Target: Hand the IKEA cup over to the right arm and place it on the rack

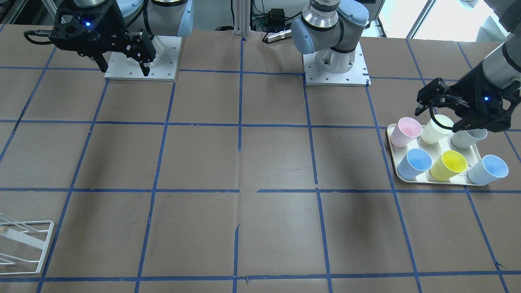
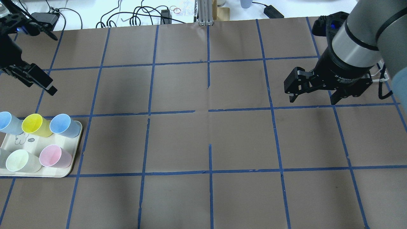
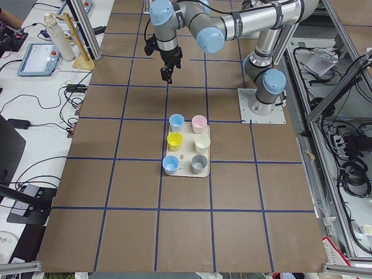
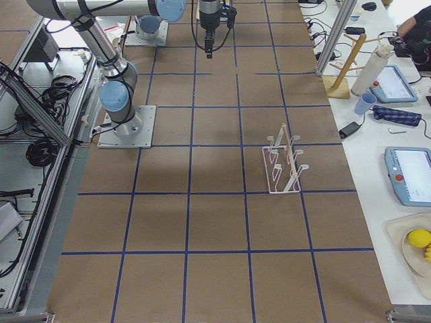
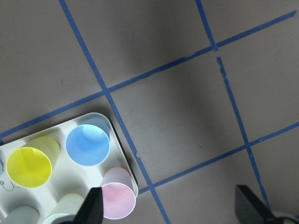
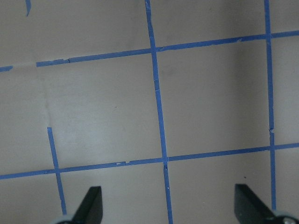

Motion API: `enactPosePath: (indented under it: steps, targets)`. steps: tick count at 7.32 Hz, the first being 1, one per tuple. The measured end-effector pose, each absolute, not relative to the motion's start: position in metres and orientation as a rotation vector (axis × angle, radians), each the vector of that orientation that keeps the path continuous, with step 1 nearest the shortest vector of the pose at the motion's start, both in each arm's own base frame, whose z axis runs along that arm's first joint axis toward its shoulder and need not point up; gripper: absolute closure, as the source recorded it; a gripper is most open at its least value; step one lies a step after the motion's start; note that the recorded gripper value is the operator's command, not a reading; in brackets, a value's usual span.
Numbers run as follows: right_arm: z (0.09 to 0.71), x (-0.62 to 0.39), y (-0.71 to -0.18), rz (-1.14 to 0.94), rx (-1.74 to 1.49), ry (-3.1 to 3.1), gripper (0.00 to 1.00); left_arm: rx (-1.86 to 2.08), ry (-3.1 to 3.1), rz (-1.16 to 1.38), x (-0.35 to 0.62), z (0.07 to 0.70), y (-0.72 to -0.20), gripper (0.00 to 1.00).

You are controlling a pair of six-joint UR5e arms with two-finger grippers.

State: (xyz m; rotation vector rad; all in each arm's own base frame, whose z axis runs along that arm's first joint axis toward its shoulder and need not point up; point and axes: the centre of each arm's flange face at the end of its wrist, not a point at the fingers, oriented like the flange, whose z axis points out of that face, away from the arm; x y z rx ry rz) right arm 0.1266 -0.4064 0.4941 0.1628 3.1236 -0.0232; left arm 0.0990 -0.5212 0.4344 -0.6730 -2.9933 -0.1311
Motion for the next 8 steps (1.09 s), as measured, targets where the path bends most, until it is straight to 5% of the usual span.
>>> enactPosePath:
  steps: [8]
  targets:
    - [0.495,0.126,-0.408,-0.041,0.147,3.129,0.0,-1.089,-2.94,-0.083,0.192,0.274,-0.538,0.0]
